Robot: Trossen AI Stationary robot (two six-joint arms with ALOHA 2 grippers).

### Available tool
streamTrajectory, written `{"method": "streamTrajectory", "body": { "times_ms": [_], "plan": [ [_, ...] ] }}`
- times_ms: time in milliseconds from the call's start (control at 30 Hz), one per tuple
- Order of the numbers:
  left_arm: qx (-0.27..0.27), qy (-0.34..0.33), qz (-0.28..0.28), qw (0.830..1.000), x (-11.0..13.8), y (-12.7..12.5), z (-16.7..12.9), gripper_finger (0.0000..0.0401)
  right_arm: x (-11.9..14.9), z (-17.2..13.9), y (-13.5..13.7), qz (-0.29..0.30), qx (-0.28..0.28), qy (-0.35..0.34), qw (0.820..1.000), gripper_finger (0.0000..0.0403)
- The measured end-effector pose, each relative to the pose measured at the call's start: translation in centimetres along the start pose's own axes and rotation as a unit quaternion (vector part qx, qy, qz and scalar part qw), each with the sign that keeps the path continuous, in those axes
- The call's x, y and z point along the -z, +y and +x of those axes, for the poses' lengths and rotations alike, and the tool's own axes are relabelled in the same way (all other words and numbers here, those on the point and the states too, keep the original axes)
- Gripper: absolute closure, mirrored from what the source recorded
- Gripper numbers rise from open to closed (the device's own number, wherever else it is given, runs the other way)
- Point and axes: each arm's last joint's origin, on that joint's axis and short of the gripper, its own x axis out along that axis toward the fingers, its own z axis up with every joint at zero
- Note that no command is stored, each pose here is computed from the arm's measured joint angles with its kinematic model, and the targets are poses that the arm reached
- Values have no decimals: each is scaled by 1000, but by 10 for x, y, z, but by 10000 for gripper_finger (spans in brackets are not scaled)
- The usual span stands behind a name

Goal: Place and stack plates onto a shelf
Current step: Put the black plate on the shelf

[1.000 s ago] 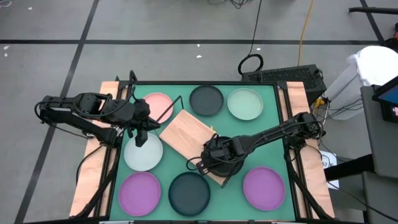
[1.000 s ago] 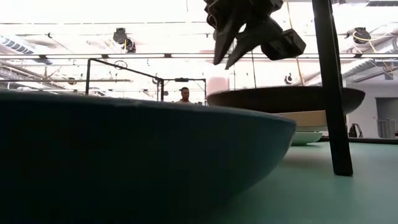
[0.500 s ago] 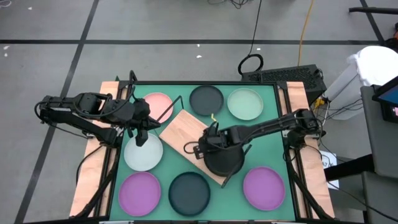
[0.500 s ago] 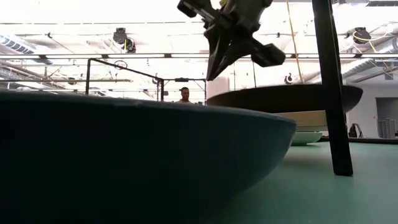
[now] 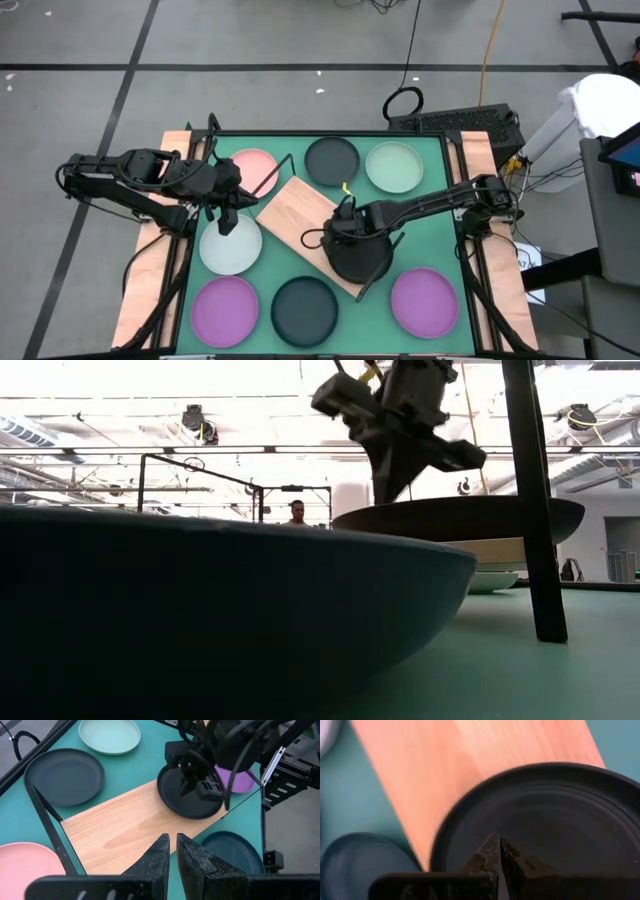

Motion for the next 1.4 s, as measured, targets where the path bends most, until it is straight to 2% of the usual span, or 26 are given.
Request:
{"method": "streamTrajectory", "body": {
  "times_ms": [367,1400],
  "plan": [
    [0,0,0,1000,0,0,0,361,7,21,-13,7,11,32,999,403],
    [1,0,-11,1000,0,0,0,361,22,22,-14,-30,31,39,998,403]
  ]
}}
